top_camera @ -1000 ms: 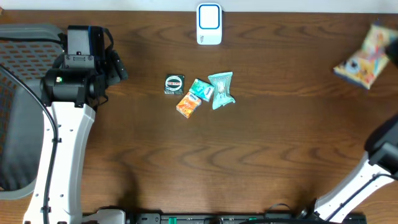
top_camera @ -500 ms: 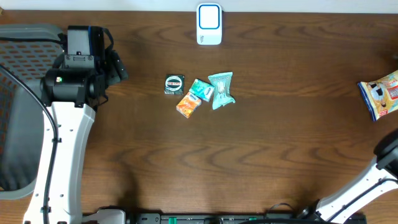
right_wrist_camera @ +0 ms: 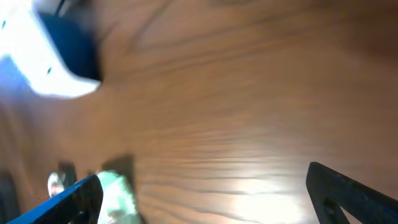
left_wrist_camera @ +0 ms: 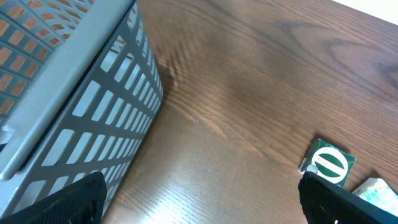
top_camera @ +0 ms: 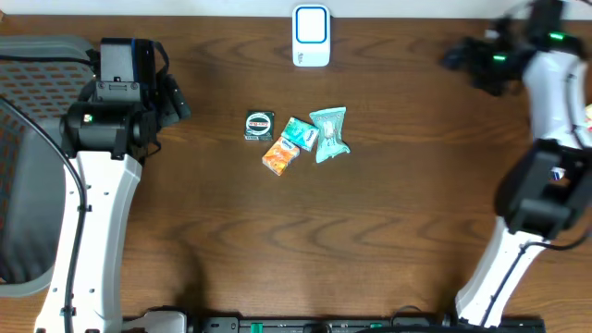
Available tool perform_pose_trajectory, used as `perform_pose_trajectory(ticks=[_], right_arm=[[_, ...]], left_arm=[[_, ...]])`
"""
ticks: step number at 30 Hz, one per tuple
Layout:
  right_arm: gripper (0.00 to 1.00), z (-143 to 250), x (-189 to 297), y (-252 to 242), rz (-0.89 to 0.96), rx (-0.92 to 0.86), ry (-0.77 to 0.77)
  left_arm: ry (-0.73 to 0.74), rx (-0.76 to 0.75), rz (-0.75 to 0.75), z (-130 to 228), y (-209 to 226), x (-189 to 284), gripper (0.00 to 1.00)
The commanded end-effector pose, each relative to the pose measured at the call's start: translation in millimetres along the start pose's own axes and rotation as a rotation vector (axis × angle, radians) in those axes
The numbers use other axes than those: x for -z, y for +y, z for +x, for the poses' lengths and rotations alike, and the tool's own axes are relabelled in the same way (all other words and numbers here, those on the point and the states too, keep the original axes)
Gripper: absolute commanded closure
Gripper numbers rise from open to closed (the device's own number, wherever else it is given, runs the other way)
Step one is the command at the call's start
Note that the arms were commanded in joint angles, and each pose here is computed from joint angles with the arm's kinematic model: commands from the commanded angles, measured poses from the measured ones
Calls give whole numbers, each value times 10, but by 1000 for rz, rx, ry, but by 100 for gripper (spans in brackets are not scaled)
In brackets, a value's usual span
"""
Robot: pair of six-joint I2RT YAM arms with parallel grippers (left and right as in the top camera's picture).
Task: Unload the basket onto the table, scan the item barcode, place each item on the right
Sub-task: 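Move the right gripper to the green packets and grasp one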
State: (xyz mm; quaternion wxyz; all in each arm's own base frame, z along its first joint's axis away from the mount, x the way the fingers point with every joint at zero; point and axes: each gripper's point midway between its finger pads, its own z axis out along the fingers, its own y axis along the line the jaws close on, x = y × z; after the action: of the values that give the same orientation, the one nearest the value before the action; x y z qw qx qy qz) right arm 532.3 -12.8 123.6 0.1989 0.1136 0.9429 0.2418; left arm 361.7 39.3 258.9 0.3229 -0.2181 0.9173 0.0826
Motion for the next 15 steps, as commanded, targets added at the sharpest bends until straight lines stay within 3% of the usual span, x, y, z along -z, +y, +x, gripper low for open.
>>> perform_pose_trajectory(ticks=[1, 10, 15], right_arm=[[1, 247, -221, 538, 5, 180, 53], [2, 899, -666, 1266, -7, 345, 186], [18, 1109, -772, 1370, 91, 416, 214]], left_arm=[[-2, -12, -16, -11, 31, -8, 2], [-2, -12, -16, -11, 31, -8, 2], [-2, -12, -16, -11, 31, -8, 2]])
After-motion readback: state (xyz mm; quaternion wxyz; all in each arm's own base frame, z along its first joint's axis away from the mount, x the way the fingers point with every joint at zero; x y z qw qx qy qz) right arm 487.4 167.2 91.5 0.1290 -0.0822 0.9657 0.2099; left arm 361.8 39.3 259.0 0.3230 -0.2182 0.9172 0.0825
